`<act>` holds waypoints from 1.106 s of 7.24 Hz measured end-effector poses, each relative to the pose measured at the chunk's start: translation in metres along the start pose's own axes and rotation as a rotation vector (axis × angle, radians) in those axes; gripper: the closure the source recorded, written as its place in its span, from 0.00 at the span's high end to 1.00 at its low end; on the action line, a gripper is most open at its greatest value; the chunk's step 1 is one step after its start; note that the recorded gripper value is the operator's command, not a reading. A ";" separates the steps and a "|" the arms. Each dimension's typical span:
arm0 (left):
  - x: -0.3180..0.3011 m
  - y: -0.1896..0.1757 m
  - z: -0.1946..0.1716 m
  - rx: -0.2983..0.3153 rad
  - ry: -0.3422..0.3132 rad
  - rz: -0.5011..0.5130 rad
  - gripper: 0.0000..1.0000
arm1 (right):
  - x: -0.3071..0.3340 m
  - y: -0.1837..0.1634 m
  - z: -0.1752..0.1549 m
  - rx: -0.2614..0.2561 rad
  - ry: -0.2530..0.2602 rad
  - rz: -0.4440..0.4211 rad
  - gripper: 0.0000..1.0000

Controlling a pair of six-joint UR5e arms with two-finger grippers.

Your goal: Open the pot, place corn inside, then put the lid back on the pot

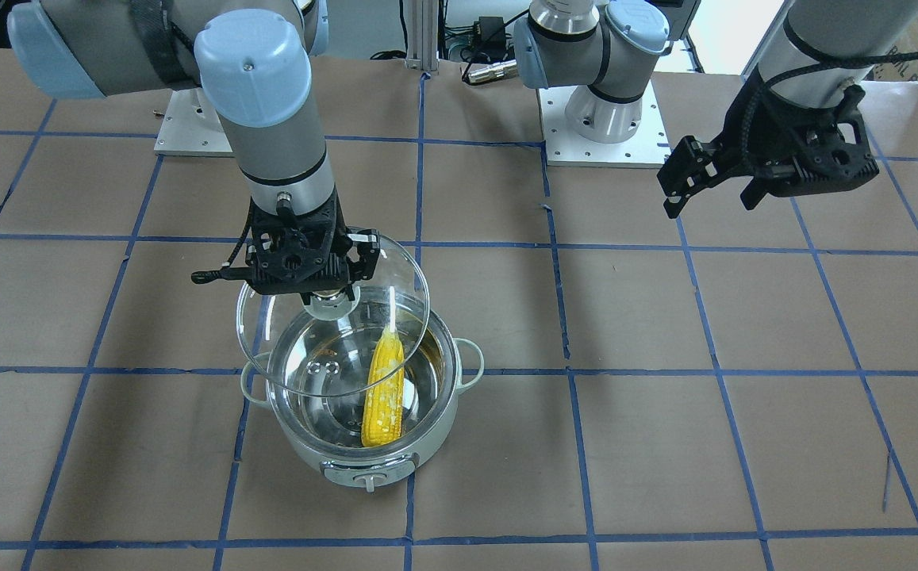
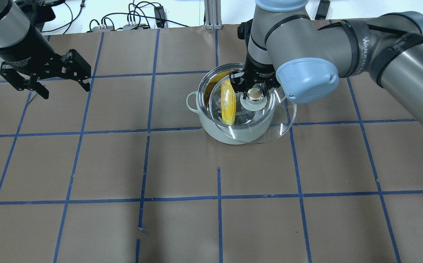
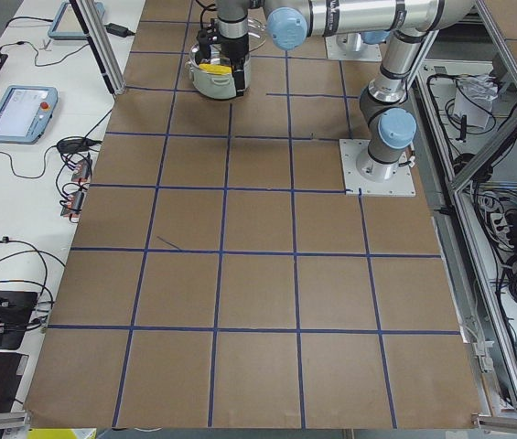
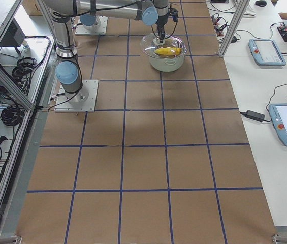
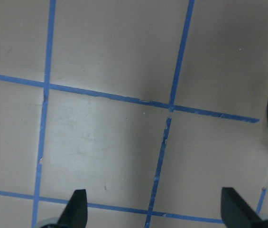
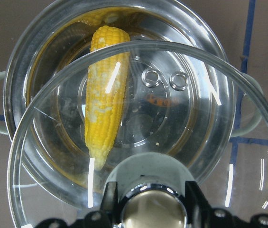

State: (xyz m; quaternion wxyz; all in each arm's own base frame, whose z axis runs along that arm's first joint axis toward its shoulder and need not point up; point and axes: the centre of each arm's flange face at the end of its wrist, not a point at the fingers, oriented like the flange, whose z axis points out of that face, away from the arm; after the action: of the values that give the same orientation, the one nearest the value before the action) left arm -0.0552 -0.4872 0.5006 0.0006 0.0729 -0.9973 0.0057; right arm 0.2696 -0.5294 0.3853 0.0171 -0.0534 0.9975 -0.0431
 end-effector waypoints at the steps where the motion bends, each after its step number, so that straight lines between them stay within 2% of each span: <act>1: 0.000 0.010 -0.010 0.022 0.000 0.039 1.00 | -0.007 -0.007 0.002 0.008 0.001 -0.007 0.24; 3: 0.001 0.019 -0.019 0.036 0.005 0.108 1.00 | -0.016 -0.023 -0.001 0.027 0.007 -0.017 0.24; 6: 0.003 0.029 -0.019 -0.009 0.020 0.043 1.00 | -0.029 -0.028 0.010 0.018 0.009 -0.033 0.24; 8: 0.004 0.032 -0.021 -0.007 0.020 0.029 1.00 | -0.031 -0.029 0.014 0.013 0.010 -0.035 0.24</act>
State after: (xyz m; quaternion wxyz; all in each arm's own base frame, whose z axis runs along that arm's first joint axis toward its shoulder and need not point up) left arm -0.0642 -0.4556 0.5215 0.0109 0.0582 -0.9982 0.0030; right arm 0.3041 -0.5555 0.3749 0.0119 -0.0707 0.9962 -0.0499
